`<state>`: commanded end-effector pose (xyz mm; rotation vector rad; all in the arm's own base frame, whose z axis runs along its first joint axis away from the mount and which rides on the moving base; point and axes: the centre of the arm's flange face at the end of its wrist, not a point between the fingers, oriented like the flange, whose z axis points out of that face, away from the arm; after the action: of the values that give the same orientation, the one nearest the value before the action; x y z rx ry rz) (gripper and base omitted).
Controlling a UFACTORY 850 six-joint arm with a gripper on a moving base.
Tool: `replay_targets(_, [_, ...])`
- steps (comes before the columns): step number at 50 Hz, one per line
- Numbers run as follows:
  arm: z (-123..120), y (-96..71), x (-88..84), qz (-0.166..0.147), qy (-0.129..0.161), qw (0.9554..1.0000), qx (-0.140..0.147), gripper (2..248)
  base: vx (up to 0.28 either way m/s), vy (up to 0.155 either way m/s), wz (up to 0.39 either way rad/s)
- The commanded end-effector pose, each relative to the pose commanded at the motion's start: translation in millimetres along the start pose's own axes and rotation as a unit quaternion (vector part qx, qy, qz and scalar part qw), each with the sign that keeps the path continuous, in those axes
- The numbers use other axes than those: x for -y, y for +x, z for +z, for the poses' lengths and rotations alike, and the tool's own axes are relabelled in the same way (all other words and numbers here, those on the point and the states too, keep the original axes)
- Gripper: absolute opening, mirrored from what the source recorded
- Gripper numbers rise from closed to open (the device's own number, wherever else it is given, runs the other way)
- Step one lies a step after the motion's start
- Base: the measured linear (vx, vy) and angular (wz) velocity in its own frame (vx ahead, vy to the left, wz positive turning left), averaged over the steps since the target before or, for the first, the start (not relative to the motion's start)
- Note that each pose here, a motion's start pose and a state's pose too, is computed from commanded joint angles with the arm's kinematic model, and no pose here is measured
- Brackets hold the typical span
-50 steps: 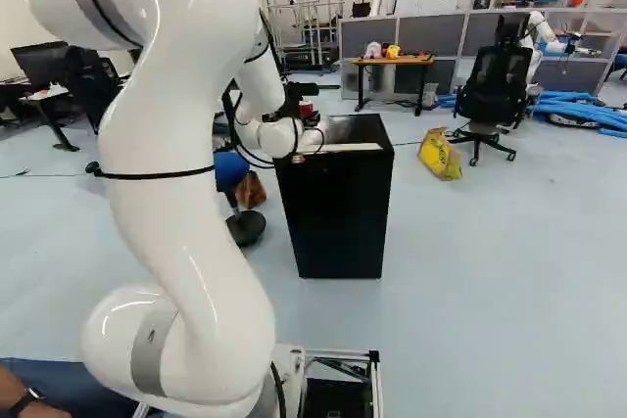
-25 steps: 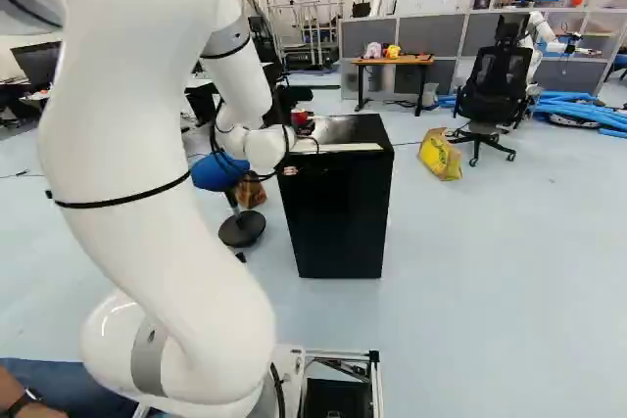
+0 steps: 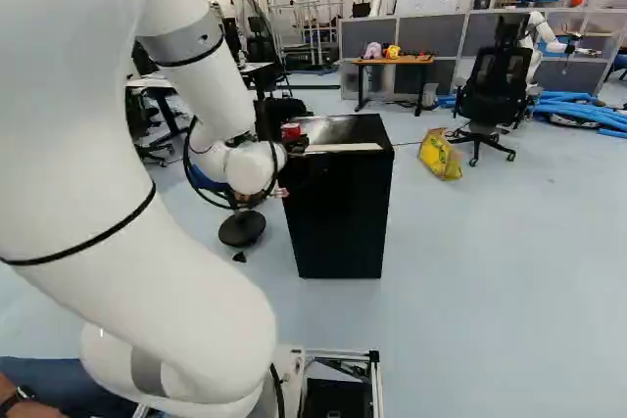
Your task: Grab a drink from the fridge
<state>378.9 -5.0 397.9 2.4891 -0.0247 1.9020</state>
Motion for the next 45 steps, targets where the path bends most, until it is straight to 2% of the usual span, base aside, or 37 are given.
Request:
replay_targets(22, [-51.8,-28.8,1.9,-0.002,0.004,0.9998,0.017,100,0.0,0.0,0.0])
replay_targets(45, [-84.3,-50.7,2.8,-0.003,0.007,0.9996,0.029,100,0.0,0.0,0.0])
